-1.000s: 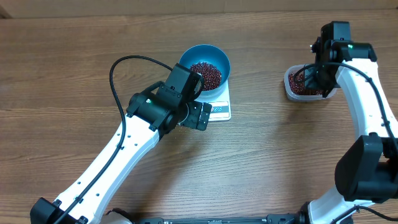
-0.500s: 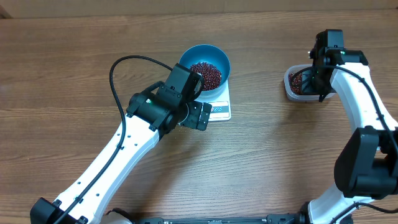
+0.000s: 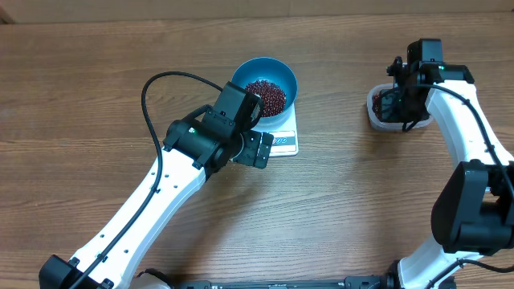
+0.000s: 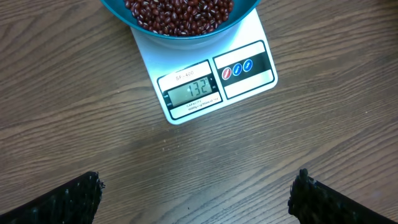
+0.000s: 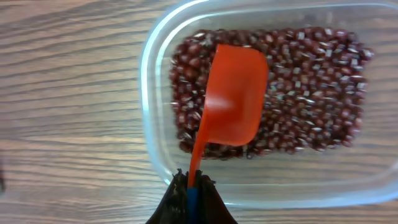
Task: Scoop item into bowl and weigh 150g on scale
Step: 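Dip the scoop into the tub and scoop beans with the right gripper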
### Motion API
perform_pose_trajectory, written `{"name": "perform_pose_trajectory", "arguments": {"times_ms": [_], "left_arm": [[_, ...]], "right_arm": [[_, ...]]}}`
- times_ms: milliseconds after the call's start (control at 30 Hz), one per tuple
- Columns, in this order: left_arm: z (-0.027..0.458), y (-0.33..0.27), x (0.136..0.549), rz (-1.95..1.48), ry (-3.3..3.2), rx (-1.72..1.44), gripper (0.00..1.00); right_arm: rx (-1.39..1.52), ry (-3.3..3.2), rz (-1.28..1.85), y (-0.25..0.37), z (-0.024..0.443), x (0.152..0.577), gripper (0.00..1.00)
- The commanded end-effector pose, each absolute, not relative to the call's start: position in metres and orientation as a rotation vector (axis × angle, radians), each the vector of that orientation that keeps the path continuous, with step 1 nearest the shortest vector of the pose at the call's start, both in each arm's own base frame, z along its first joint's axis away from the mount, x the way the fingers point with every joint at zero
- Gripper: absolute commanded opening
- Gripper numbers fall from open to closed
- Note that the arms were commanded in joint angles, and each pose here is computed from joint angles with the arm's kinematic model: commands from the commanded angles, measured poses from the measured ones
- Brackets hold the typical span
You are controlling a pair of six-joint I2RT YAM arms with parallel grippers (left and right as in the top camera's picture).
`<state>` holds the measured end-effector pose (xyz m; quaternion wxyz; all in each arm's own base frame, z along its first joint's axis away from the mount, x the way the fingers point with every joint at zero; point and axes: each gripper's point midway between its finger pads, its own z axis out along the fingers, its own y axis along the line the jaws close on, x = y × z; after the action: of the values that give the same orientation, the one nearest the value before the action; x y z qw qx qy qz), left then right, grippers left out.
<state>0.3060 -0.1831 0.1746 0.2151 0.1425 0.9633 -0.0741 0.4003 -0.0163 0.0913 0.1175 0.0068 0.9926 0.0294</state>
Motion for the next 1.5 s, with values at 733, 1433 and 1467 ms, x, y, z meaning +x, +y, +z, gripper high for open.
{"name": "perform_pose_trajectory", "arguments": {"times_ms": [733, 1433, 1467], "left_arm": [[0.175, -0.181, 0.306, -0.19, 2.661, 0.409, 1.0], [0.175, -0.181, 0.306, -0.19, 2.661, 0.409, 0.99], [0.175, -0.181, 0.306, -0.19, 2.661, 0.409, 0.99]], "right_arm": [[0.115, 2.762, 0.645, -0.029, 0.108, 0.398, 0.04], [0.147, 2.692, 0.855, -0.021, 0.101, 0.389, 0.04], [0.157, 2.68, 0.879, -0.021, 0.103, 0.389, 0.03]]}}
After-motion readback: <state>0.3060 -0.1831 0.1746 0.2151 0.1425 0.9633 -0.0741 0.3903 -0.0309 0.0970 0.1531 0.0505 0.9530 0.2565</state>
